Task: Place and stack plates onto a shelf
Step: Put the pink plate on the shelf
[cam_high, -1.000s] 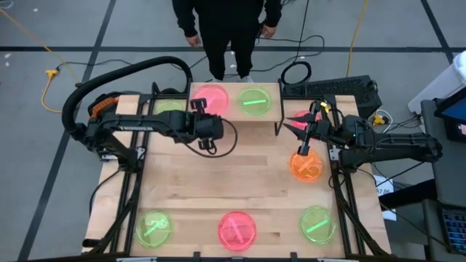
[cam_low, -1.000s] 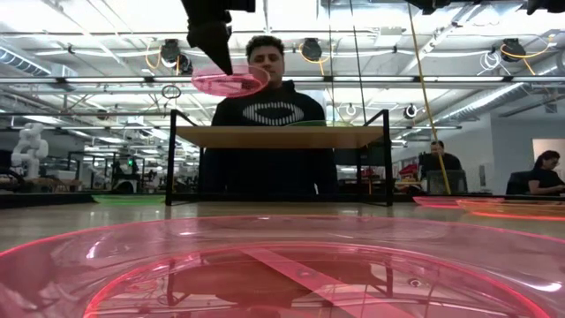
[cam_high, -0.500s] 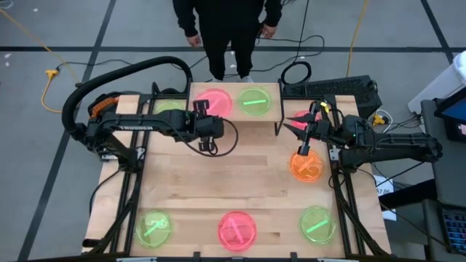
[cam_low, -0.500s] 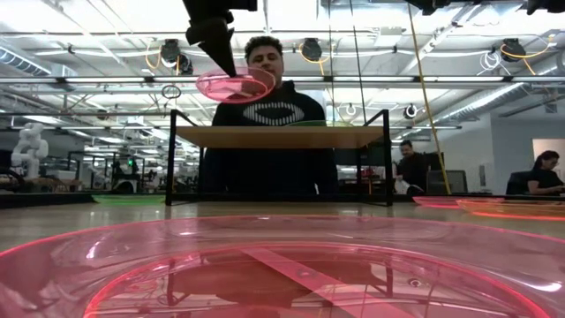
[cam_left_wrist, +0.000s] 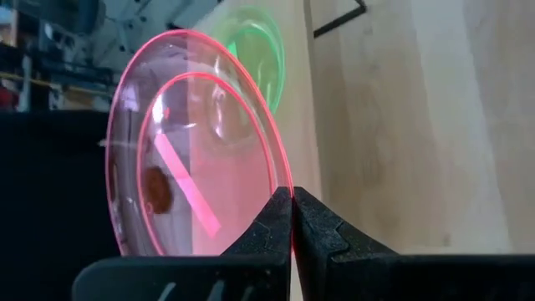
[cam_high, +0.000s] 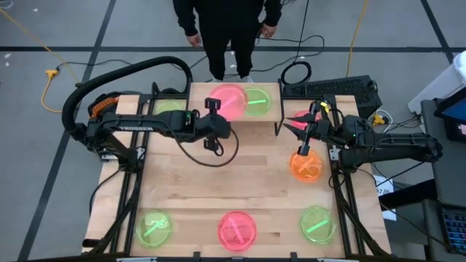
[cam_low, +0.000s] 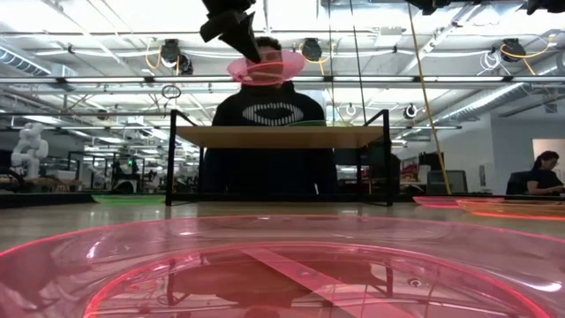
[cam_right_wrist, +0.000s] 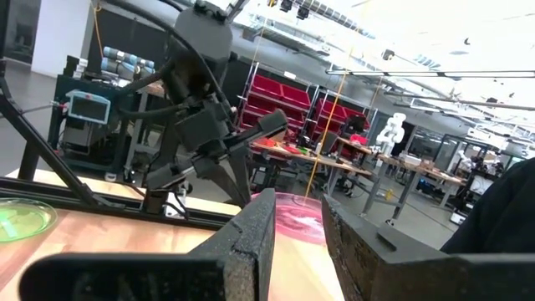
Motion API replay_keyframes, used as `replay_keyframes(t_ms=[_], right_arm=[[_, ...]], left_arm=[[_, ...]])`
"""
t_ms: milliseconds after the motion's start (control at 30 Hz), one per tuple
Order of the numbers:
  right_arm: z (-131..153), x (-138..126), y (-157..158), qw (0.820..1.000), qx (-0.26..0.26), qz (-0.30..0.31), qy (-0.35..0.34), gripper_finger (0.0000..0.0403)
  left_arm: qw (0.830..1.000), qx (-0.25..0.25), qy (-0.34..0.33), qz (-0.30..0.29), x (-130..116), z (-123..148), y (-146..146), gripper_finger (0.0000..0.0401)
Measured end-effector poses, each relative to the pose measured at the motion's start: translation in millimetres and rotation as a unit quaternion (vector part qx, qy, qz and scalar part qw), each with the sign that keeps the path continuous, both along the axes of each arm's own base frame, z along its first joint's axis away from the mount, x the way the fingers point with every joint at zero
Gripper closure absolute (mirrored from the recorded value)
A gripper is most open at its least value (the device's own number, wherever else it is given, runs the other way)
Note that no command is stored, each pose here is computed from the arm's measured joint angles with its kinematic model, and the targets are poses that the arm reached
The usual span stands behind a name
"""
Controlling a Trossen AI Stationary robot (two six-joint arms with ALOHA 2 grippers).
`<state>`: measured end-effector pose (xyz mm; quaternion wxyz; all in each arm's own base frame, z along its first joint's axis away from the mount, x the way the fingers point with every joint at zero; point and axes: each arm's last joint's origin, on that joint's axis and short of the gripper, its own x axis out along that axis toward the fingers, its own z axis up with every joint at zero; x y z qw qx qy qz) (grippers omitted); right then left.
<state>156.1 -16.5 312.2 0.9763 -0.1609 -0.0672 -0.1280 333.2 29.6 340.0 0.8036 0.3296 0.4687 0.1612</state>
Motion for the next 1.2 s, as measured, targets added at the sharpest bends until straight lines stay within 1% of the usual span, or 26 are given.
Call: replay_keyframes(t_ms=[200, 300, 433, 533, 667, 833, 1000, 1200], right_arm=[[0.7, -0.1, 0.0, 1.000, -0.006, -0.001, -0.002, 0.0316], [0.6, 0.0, 0.0, 1.000, -0.006, -0.001, -0.002, 0.0316], [0.5, 0.0, 0.0, 1.000, -0.003, -0.001, -0.002, 0.0316], [0.2, 0.0, 0.0, 1.000, -0.002, 0.000, 0.000, 0.0316], [0.2, 0.0, 0.0, 1.000, -0.002, 0.000, 0.000, 0.0316], [-0.1, 0.2, 0.0, 1.000, -0.001, 0.000, 0.001, 0.0316], [-0.2, 0.3, 0.0, 1.000, 0.000, 0.000, 0.001, 0.0316], [-0.8, 0.4, 0.0, 1.000, 0.000, 0.000, 0.004, 0.0316]], left_arm=[[0.998, -0.021, 0.025, 0.054, -9.3, -5.2, 20.1, 0.0401], [0.996, -0.040, 0.028, 0.071, -12.2, -8.0, 30.8, 0.0401], [0.994, -0.048, 0.045, 0.088, -15.9, -17.5, 42.9, 0.0401], [0.993, -0.060, 0.050, 0.086, -16.8, -28.0, 49.9, 0.0401], [0.992, -0.060, 0.065, 0.093, -19.6, -48.6, 57.8, 0.0401], [0.990, -0.061, 0.079, 0.103, -24.1, -65.3, 65.8, 0.0401], [0.990, -0.059, 0.082, 0.100, -24.5, -69.0, 66.5, 0.0401], [0.993, -0.067, 0.065, 0.066, -18.5, -67.5, 61.6, 0.0389]])
